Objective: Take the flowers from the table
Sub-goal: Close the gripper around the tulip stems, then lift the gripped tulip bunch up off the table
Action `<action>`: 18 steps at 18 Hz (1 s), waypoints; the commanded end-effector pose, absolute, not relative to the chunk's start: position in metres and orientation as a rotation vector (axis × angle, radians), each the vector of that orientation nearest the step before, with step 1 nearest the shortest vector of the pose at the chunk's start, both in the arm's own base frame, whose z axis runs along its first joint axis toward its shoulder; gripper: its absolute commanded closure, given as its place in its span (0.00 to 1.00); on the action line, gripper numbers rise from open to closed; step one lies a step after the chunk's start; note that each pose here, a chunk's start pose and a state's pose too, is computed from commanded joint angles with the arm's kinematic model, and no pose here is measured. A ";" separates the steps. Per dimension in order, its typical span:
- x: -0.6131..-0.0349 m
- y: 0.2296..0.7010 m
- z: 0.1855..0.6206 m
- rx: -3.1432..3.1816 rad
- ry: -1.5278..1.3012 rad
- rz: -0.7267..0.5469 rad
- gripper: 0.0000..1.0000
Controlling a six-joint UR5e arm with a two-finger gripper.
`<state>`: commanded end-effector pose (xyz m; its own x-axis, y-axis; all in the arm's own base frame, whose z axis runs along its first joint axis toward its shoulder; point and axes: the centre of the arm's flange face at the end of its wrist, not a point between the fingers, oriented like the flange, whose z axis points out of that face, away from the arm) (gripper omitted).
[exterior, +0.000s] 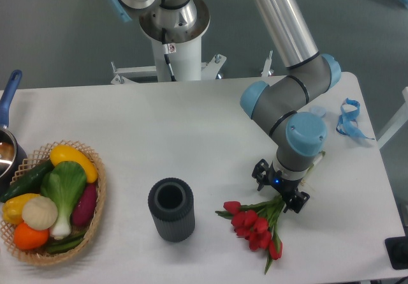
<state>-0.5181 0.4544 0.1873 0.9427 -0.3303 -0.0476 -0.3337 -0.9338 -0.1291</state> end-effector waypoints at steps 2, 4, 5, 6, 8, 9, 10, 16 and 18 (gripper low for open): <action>-0.520 0.454 0.192 -2.960 0.504 0.049 0.60; -0.521 0.455 0.196 -2.957 0.505 0.059 0.65; -0.521 0.455 0.200 -2.954 0.505 0.067 0.65; -0.522 0.455 0.205 -2.947 0.502 0.078 0.65; -0.524 0.456 0.222 -2.936 0.485 0.113 0.71; -0.525 0.457 0.228 -2.931 0.478 0.127 0.71; -0.525 0.456 0.238 -2.921 0.476 0.146 0.71; -0.501 0.462 0.347 -2.658 0.340 0.191 0.71; -0.494 0.466 0.379 -2.556 0.287 0.171 0.71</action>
